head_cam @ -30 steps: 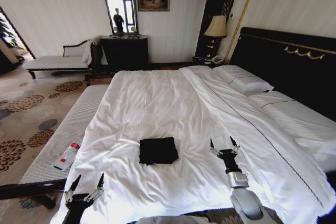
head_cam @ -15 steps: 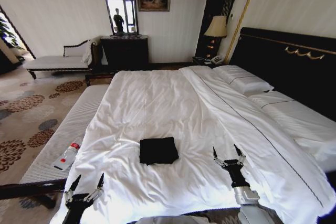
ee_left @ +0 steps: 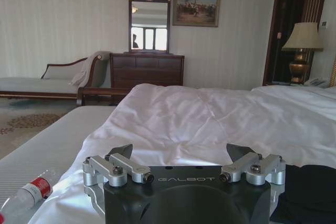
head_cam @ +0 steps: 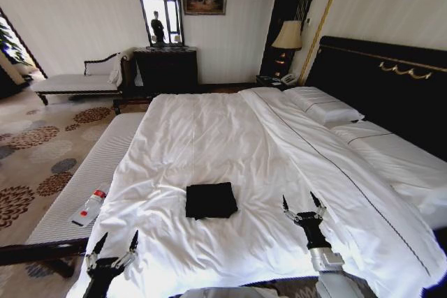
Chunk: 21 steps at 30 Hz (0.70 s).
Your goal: Fold the clothes on the bed.
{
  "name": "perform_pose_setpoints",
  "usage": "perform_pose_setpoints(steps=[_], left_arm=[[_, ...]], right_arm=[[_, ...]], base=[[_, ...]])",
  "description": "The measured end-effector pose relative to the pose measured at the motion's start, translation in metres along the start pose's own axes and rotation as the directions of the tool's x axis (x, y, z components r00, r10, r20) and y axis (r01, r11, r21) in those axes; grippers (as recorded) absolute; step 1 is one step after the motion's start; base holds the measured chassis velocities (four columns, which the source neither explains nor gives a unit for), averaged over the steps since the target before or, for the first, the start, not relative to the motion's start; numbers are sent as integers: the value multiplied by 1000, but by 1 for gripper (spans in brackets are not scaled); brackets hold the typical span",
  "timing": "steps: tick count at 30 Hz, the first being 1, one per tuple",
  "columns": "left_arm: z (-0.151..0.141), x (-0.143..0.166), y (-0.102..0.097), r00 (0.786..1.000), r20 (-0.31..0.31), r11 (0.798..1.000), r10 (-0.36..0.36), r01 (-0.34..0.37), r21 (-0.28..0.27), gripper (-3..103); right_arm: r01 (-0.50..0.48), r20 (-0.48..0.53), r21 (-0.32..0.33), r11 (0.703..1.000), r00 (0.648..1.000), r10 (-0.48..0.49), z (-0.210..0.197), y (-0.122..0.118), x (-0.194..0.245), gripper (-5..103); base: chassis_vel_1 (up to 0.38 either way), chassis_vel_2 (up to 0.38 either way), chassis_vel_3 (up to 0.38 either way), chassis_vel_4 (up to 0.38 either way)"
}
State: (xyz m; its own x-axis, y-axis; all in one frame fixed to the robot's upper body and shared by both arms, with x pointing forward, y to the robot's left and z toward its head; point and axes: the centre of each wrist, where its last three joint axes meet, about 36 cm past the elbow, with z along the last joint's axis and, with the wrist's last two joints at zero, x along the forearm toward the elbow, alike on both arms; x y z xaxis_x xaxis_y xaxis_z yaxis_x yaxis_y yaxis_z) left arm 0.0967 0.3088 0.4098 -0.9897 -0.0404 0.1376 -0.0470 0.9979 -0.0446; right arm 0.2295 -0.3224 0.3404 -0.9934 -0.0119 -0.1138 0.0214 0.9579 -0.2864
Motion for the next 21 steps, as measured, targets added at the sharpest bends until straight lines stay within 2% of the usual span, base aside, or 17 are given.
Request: perform_pose_setpoints(steps=[21], left_arm=[[0, 0, 0, 1000, 0, 1000, 0, 0, 0, 100]], right_arm=[[-1, -3, -1, 1000, 1000, 1, 1, 0, 0, 100]], base=[[0, 0, 0, 0]])
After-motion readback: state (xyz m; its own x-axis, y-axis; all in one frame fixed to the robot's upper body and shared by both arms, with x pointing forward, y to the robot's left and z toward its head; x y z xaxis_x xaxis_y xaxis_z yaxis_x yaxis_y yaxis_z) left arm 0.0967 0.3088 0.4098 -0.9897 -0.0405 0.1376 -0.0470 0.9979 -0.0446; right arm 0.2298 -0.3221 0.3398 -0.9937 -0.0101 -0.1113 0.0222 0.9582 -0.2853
